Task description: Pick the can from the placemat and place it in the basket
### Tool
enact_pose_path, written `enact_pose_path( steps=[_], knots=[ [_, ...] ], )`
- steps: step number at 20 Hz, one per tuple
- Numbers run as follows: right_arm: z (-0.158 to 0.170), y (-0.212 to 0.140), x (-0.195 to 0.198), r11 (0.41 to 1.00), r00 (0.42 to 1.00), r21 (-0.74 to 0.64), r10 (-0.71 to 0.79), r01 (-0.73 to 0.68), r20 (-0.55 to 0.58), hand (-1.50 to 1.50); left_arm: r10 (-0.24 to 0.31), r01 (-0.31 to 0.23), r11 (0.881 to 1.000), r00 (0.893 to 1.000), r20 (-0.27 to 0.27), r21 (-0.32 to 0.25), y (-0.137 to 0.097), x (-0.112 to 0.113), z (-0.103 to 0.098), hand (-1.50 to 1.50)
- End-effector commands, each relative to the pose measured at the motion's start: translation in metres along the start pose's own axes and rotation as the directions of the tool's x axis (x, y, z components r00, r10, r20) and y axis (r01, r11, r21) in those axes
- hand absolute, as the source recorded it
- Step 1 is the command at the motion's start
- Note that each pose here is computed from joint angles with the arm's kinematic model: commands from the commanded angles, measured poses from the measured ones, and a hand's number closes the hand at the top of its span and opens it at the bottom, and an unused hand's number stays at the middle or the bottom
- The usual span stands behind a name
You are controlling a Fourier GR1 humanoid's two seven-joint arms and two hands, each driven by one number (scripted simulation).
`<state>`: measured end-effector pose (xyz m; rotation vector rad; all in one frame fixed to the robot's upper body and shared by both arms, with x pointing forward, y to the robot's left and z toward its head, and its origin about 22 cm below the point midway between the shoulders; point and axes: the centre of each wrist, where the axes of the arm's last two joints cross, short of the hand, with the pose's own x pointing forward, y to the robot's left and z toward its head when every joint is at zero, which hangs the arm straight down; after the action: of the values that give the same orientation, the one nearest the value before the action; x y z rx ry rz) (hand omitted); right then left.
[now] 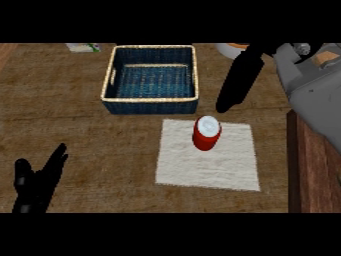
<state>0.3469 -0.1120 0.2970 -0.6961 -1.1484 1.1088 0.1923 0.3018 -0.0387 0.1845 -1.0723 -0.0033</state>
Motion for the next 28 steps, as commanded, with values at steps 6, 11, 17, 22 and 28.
enact_pose_path(
  steps=[6,11,17,22,28],
  knots=[
    [0.027,0.012,-0.004,0.999,0.987,0.044,0.022,-0.015,-0.159,-1.5,0.001,-0.001,1.0,0.998,-0.069,-0.014,-0.009,-0.006,-0.009,0.0],
    [0.025,0.038,-0.022,0.999,0.988,0.035,0.002,0.003,-0.151,-1.5,-0.005,0.003,1.0,0.997,-0.079,-0.026,-0.009,-0.027,-0.003,0.0],
    [0.003,0.081,-0.037,0.999,0.986,0.048,0.011,-0.003,-0.165,-1.5,-0.006,0.005,1.0,0.998,-0.06,-0.023,-0.029,-0.014,-0.011,0.0],
    [-0.001,0.112,-0.036,0.996,0.975,0.08,0.058,-0.041,-0.217,-1.5,-0.007,0.005,0.999,0.998,-0.061,-0.034,-0.001,-0.001,-0.008,0.0],
    [-0.002,0.127,-0.056,0.995,0.975,0.094,0.042,-0.022,-0.218,-1.5,-0.017,0.015,0.999,0.998,-0.061,-0.029,-0.006,-0.027,-0.005,0.0]
  ],
)
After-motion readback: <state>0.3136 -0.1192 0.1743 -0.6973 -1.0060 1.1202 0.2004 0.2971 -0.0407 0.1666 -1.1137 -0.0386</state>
